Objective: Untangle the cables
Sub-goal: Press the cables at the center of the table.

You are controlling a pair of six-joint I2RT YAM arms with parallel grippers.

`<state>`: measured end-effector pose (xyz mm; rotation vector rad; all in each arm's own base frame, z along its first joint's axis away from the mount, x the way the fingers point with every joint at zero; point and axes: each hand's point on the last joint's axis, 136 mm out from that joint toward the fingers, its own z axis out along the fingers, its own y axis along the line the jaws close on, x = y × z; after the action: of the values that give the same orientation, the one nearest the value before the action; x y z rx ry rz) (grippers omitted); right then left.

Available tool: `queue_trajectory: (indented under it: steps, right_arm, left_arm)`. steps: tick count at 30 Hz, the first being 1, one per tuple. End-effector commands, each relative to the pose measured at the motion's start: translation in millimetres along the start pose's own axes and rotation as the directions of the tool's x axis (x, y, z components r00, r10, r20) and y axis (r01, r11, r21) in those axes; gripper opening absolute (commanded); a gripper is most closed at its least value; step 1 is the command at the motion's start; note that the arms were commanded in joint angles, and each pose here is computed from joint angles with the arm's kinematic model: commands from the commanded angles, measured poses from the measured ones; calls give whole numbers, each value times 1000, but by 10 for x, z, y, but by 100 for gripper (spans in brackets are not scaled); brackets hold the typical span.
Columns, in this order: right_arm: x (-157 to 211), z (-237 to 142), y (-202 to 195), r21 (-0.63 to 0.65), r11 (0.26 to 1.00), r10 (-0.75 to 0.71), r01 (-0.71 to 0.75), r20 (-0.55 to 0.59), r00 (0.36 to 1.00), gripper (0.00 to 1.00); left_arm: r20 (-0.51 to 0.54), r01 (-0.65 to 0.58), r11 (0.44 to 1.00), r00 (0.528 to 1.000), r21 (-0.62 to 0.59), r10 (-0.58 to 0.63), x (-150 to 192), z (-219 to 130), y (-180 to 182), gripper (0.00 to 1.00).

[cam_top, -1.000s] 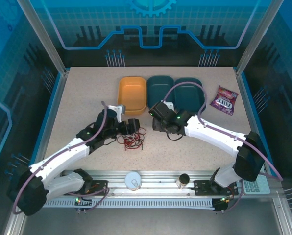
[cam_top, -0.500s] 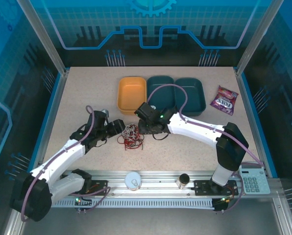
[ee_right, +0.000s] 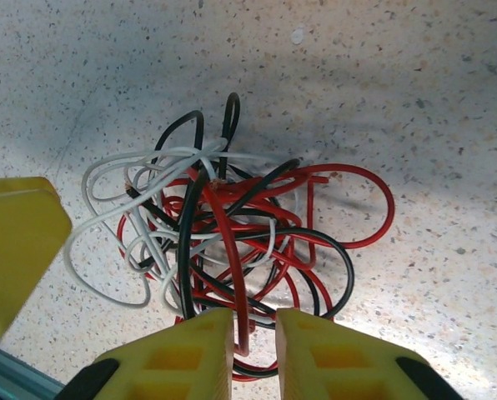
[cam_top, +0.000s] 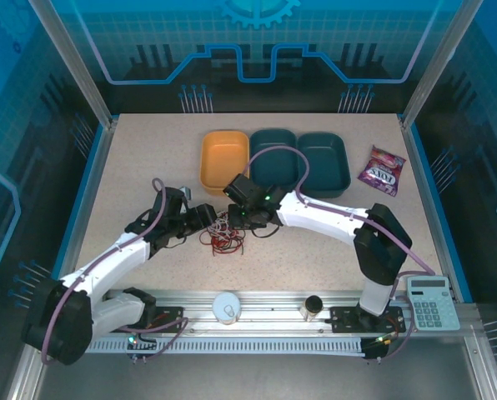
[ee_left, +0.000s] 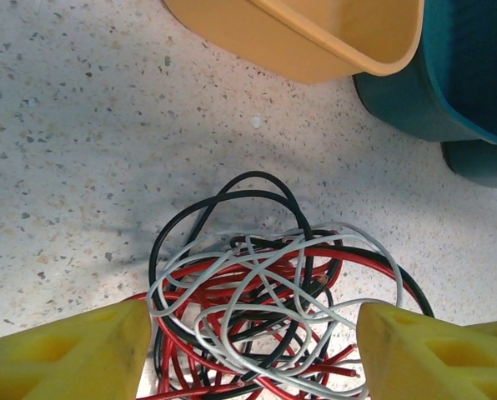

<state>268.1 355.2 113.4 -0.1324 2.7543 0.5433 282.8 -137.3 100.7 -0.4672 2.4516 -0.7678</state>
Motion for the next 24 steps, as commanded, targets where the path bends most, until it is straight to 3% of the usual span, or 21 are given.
queue_trajectory:
  steps: [1,13,24]
  right_arm:
    - [-70,-3,83,-21,1000,-1,1,-3,1000,21]
    - [-141,-310,52,67,997,-49,45,65,997,25]
    - [-104,-162,84,78,996,-54,51,33,998,24]
  left_arm:
    - [-22,18,999,1000,36,-17,7,43,-56,63]
    - [-2,-6,994,1000,106,6,-99,-109,-294,60]
    - [-26,-5,996,1000,88,8,-74,-78,-273,61]
